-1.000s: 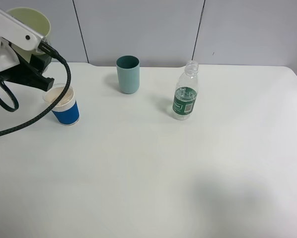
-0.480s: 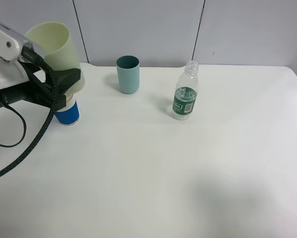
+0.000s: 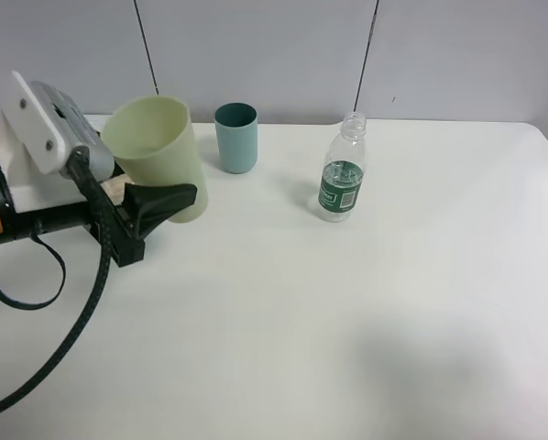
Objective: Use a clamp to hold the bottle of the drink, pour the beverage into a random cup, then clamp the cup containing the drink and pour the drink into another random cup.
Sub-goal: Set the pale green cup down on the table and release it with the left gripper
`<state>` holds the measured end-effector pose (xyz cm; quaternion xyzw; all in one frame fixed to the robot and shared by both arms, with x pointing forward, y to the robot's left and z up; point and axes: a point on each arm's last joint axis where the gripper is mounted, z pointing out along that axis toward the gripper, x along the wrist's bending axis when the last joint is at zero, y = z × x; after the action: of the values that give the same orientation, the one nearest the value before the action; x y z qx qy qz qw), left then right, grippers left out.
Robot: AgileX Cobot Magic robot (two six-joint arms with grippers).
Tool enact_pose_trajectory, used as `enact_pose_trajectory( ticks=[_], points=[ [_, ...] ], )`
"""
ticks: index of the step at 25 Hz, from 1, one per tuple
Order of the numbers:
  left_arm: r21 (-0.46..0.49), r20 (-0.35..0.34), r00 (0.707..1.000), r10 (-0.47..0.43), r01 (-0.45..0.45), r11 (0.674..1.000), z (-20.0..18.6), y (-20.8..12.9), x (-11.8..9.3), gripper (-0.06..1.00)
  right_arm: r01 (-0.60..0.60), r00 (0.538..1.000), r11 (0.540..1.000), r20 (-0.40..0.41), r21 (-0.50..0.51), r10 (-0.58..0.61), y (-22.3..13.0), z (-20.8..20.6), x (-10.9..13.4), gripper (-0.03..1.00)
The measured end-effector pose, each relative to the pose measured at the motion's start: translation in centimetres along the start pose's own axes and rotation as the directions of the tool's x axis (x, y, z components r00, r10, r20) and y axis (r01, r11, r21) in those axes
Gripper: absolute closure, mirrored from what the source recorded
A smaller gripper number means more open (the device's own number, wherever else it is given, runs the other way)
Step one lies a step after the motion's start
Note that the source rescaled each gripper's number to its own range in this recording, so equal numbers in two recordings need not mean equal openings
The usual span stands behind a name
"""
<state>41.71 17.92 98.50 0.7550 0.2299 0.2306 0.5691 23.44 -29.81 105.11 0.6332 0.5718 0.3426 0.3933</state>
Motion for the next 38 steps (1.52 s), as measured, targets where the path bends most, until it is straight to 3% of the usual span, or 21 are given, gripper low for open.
enact_pose_trajectory(
  ticks=[5, 10, 17, 24, 32, 38],
  points=[
    [0.046, 0.063, 0.998, -0.014, 0.011, 0.999, 1.4, -2.2, -0.2, 0.92, 0.000, 1.000, 1.000, 0.000, 0.000, 0.000, 0.0, 0.0, 0.0, -0.03],
    [0.056, 0.131, 0.990, 0.043, -0.050, 0.997, 2.9, -4.3, -0.5, 0.92, 0.000, 1.000, 1.000, 0.000, 0.000, 0.000, 0.0, 0.0, 0.0, -0.03],
    [0.090, 0.123, 0.990, 0.066, -0.077, 0.993, 3.8, -6.0, -0.2, 0.92, 0.000, 1.000, 1.000, 0.000, 0.000, 0.000, 0.0, 0.0, 0.0, -0.03],
    [0.133, 0.079, 0.997, 0.022, -0.033, 0.991, 4.3, -7.4, 0.3, 0.92, 0.000, 1.000, 1.000, 0.000, 0.000, 0.000, 0.0, 0.0, 0.0, -0.03],
    [0.115, 0.117, 0.988, 0.098, -0.112, 0.987, 5.2, -9.4, 0.0, 0.92, 0.000, 1.000, 1.000, 0.000, 0.000, 0.000, 0.0, 0.0, 0.0, -0.03],
    [0.120, 0.132, 0.988, 0.079, -0.095, 0.988, 5.6, -10.6, -0.2, 0.92, 0.000, 1.000, 1.000, 0.000, 0.000, 0.000, 0.0, 0.0, 0.0, -0.03]
  ],
)
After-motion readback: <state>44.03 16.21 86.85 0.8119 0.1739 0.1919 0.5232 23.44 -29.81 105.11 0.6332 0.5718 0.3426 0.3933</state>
